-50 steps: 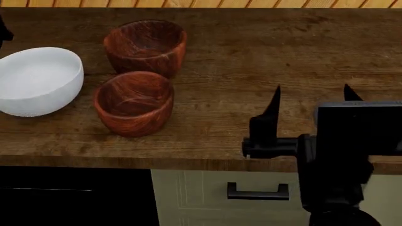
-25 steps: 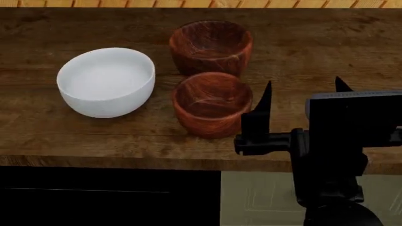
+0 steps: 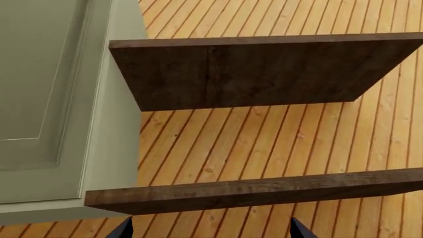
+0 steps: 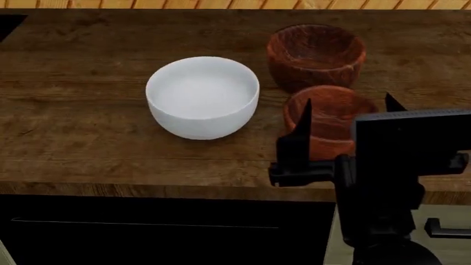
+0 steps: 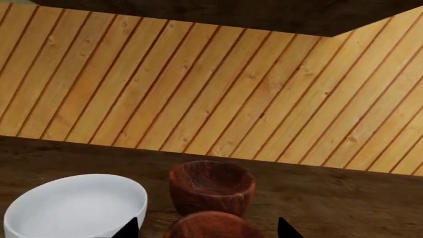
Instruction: Stack the bowls from largest to smallest.
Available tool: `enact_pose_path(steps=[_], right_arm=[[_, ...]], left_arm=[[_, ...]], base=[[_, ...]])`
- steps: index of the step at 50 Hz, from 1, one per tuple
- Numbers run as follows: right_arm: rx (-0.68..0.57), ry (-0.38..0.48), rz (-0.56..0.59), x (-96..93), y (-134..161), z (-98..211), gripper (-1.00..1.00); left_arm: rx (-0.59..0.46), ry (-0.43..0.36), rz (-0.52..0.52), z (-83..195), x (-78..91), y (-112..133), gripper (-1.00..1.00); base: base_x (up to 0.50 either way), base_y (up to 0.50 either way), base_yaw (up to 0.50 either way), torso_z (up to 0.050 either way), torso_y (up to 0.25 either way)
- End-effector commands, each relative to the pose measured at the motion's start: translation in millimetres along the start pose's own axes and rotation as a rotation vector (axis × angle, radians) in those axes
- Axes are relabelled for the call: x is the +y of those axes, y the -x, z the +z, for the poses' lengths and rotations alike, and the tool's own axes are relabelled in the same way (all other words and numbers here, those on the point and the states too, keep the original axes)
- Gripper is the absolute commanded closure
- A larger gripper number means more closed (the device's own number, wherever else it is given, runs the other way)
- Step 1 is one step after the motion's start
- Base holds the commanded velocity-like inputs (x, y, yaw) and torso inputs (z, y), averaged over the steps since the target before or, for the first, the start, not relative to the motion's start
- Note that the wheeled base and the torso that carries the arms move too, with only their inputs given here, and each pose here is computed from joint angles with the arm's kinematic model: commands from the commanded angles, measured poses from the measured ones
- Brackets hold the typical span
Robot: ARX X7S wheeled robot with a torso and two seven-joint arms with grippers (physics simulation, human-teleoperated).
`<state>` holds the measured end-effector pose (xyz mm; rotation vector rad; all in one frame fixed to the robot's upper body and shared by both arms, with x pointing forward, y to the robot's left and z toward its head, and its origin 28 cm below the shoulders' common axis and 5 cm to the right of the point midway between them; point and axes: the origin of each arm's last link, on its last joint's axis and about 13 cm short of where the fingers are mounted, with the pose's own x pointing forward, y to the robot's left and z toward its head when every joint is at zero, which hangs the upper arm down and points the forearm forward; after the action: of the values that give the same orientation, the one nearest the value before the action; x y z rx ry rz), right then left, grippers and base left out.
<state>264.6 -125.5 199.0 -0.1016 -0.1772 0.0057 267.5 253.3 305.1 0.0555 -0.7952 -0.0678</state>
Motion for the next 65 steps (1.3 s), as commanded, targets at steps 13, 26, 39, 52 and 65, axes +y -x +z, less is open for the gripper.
enact_pose_path(steps=[13,26,39,52,65], right_arm=[[0.005,-0.010,-0.014,-2.9,4.5,-0.4,-1.00],[0.004,-0.006,-0.014,-2.7,4.7,2.3,-1.00],[0.006,0.001,-0.011,-1.5,3.8,3.8,-1.00],[0.006,0.001,-0.012,-2.7,4.7,4.4,-1.00],[0.005,-0.001,-0.011,-2.4,5.2,4.6,-1.00]], left_arm=[[-0.009,0.008,-0.010,3.1,-3.9,-0.2,-1.00],[-0.014,0.007,-0.007,3.6,-3.8,0.1,-1.00],[-0.022,0.015,-0.005,5.4,-3.4,-0.2,-1.00],[-0.027,0.010,-0.010,6.4,-4.5,-1.7,-1.00],[-0.032,0.007,-0.016,7.8,-5.4,-1.4,-1.00]], base=[[0.12,0.00,0.00,0.000,0.000],[0.28,0.00,0.00,0.000,0.000],[0.32,0.00,0.00,0.000,0.000],[0.34,0.00,0.00,0.000,0.000],[0.36,0.00,0.00,0.000,0.001]])
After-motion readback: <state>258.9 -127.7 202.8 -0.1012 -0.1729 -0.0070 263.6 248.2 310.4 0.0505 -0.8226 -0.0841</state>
